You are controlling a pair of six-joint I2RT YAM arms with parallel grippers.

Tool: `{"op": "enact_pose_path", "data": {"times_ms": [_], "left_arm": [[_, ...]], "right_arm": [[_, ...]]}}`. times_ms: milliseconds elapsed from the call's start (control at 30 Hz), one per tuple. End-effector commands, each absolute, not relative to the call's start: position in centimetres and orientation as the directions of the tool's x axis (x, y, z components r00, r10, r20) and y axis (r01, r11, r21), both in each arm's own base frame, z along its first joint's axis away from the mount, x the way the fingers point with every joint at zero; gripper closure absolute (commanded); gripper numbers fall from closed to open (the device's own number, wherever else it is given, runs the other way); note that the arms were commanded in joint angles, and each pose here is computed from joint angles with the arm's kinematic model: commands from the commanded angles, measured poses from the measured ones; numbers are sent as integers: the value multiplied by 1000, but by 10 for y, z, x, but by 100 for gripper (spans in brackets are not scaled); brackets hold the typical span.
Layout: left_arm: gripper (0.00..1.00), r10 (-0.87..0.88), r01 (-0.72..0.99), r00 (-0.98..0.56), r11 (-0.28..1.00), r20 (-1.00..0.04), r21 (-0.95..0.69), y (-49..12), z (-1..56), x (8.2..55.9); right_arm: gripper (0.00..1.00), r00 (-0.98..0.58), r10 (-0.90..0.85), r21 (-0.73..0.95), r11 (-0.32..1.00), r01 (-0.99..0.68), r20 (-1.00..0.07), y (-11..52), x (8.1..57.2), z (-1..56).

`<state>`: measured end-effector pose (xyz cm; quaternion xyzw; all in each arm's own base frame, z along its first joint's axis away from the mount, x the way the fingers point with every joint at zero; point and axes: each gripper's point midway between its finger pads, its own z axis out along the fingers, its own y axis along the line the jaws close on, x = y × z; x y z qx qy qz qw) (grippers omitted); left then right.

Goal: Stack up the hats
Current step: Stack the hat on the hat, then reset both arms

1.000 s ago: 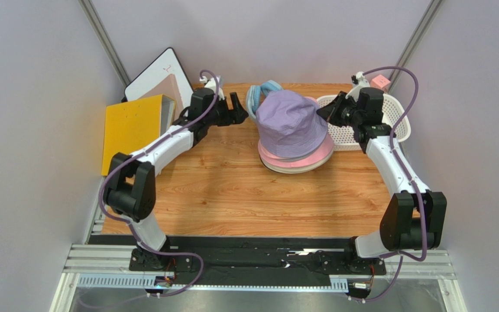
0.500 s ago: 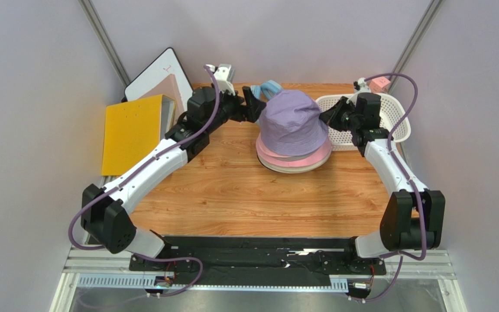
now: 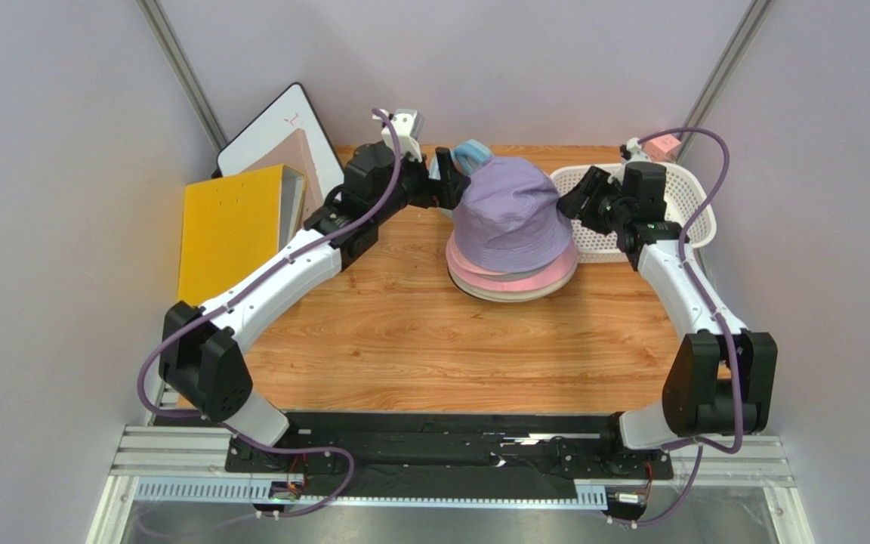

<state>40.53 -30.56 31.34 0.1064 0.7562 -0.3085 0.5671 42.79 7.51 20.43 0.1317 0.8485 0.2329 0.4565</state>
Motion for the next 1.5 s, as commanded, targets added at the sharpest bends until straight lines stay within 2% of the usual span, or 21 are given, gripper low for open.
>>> {"op": "enact_pose_path", "data": {"times_ms": [0,33,67,100,167,200,600,733,967,1033,1267,1467], "left_arm": [[1,-223,514,-253,794,-941,-326,-285,353,391],[1,-207,498,-282,803,-937,-327,-281,343,388],[1,-211,489,-287,806,-934,-333,-276,342,388],[1,-222,483,-286,807,-932,-340,-271,346,384],[1,-233,459,-298,815,-926,-353,-259,343,384],[1,-249,449,-304,814,-919,-369,-252,346,380],[1,-303,295,-315,869,-899,-397,-173,329,367],[0,-305,263,-327,880,-894,-396,-160,322,356],[1,-300,200,-280,911,-912,-361,-125,333,311],[1,-308,127,-285,927,-908,-354,-108,326,300],[1,-306,63,-264,941,-915,-333,-79,320,259],[1,-273,50,-302,952,-913,-301,-73,309,248]], "right_arm": [[41,-617,392,457,888,59,-683,68,411,194],[38,-607,390,442,894,70,-692,64,411,196],[27,-604,393,433,897,86,-693,60,410,197],[25,-605,394,423,900,103,-691,56,407,196],[3,-594,405,415,901,128,-695,47,404,197],[0,-594,407,419,899,127,-694,48,401,199],[0,-491,528,484,846,226,-693,-16,374,220],[0,-476,529,492,844,213,-702,-17,359,228],[0,-408,512,486,856,175,-756,-8,313,250],[0,-374,512,486,857,170,-773,-6,296,258],[0,-308,483,455,875,162,-819,-4,261,251],[0,-308,463,430,886,173,-831,-5,248,246]]}}
